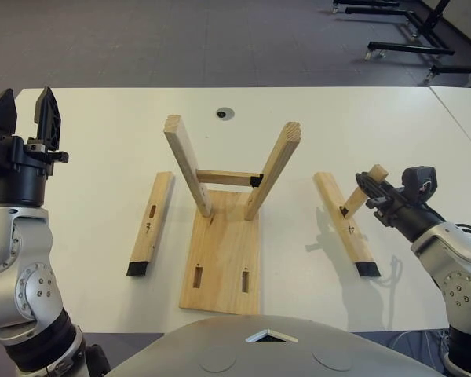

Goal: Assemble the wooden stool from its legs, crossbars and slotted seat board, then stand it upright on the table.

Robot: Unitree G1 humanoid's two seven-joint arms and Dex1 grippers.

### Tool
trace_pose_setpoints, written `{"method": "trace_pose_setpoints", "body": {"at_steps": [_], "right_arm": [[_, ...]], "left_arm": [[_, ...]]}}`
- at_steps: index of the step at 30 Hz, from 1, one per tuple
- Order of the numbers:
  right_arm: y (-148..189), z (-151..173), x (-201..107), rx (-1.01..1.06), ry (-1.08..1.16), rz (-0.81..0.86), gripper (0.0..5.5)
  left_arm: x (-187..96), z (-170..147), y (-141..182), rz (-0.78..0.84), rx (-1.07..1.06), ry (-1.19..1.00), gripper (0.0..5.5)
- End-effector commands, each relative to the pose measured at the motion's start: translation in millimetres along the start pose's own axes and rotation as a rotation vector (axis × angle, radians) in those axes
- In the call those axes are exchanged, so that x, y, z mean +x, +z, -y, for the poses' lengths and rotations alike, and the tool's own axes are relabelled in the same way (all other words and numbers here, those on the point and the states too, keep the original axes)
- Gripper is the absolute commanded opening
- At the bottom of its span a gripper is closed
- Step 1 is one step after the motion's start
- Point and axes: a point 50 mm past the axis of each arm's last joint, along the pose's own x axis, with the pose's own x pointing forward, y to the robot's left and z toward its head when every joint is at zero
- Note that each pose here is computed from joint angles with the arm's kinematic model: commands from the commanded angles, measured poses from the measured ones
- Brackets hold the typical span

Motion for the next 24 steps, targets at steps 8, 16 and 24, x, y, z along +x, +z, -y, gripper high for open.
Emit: {"method": "trace_pose_setpoints", "body": {"at_steps": [8,16,24], "right_arm": [[-30.8,0.6,4.8,0.060,-0.040,-0.043,0.39],[-22.8,-0.7,15.1,0.053,-0.049,0.029,0.39],[-9.9,-2.6,26.0,0.049,-0.053,0.091,0.39]], "left_arm": [[13.2,3.2,-1.5,-0.002,0.015,-0.051,2.63],[17.1,4.2,-3.5,0.001,0.021,-0.063,2.63],[20.2,5.2,-4.2,0.003,0.040,-0.075,2.63]]}}
